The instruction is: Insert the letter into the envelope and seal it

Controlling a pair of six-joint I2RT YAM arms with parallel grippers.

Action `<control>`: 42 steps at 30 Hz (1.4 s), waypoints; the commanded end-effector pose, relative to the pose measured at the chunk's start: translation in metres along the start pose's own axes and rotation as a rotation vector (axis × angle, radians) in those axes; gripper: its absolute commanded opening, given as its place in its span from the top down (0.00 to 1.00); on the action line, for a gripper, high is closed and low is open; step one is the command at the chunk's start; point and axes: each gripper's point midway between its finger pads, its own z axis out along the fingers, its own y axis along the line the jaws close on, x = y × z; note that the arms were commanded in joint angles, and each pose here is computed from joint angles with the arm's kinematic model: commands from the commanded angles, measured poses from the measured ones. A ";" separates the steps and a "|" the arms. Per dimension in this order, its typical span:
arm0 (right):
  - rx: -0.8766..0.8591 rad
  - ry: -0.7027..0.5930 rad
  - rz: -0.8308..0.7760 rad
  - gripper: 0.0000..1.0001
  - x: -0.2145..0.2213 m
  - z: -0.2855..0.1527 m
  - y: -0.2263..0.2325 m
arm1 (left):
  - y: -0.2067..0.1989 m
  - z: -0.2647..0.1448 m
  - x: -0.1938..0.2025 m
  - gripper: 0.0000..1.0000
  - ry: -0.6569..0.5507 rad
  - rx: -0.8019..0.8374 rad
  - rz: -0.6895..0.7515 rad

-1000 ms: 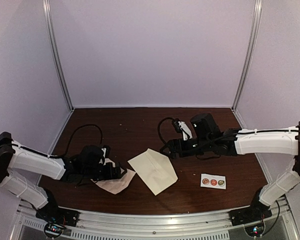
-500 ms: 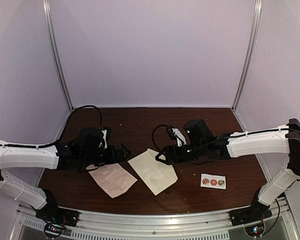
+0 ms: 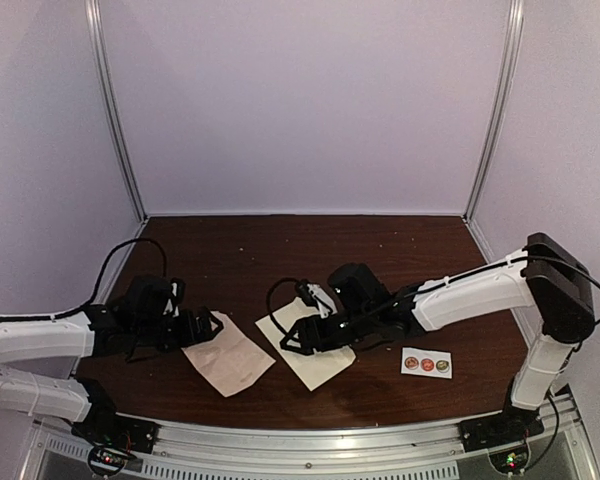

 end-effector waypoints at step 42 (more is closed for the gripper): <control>-0.115 -0.106 0.022 1.00 -0.037 0.053 0.052 | -0.019 0.001 -0.007 0.02 -0.023 0.092 0.087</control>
